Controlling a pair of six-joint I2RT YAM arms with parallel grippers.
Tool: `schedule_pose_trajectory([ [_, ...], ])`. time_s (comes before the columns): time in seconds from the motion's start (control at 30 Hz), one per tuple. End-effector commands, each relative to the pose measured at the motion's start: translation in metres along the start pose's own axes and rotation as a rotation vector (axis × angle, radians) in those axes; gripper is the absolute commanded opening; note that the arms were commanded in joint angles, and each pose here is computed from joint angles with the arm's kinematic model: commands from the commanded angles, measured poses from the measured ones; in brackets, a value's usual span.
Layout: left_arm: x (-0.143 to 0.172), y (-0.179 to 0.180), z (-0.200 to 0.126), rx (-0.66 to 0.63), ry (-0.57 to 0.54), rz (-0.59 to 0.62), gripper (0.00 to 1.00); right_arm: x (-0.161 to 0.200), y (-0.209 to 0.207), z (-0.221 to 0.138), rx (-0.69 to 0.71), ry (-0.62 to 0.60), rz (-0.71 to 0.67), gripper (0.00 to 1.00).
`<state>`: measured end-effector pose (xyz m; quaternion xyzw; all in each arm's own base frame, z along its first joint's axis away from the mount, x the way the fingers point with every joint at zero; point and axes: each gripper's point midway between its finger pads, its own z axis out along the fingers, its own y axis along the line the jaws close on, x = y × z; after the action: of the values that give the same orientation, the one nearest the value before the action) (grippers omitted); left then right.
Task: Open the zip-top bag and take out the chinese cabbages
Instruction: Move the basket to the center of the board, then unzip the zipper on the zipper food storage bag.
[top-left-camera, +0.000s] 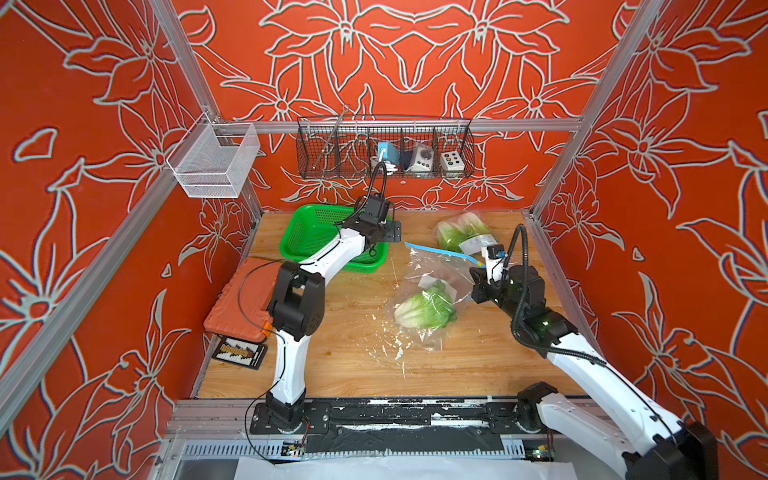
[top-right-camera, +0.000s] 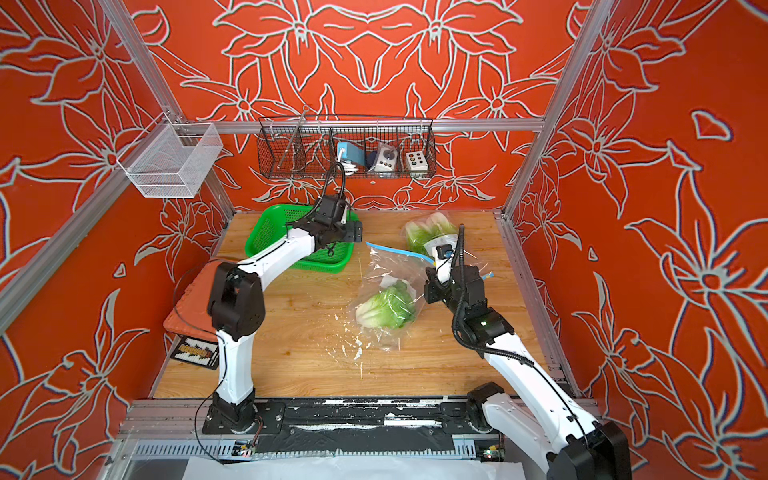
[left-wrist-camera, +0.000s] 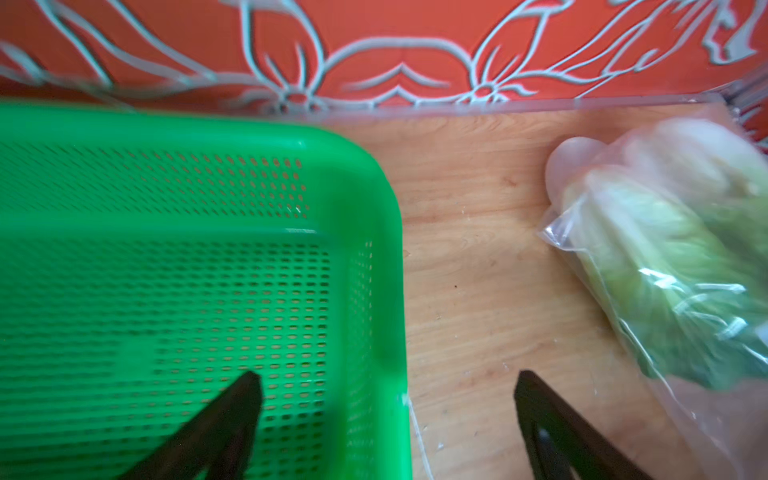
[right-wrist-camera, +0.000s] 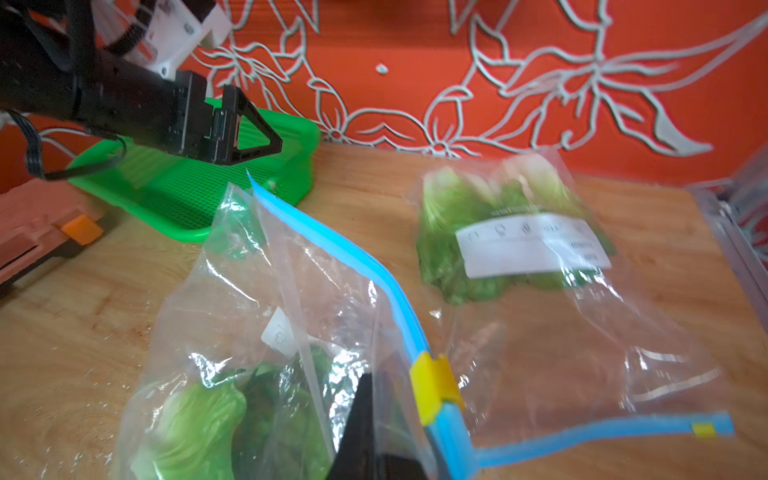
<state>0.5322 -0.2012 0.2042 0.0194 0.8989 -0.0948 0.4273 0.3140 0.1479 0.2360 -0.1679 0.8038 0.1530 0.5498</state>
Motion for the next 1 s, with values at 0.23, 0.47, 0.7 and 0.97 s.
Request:
schedule_pose_trajectory([
  [0.23, -0.05, 0.026, -0.112, -0.059, -0.19, 0.034, 0.99, -0.078, 0.094, 0.01, -0.571, -0.128, -0.226, 0.0],
  [0.47, -0.045, -0.023, -0.182, 0.281, -0.304, 0.179, 0.99, -0.067, 0.107, 0.005, -0.666, -0.141, -0.253, 0.0],
  [0.7, -0.004, -0.109, -0.248, 0.758, -0.376, 0.471, 0.97, -0.066, 0.116, -0.006, -0.739, -0.138, -0.248, 0.0],
  [0.97, 0.034, -0.152, -0.269, 0.945, -0.384, 0.696, 0.79, -0.061, 0.129, -0.021, -0.834, -0.123, -0.248, 0.0],
])
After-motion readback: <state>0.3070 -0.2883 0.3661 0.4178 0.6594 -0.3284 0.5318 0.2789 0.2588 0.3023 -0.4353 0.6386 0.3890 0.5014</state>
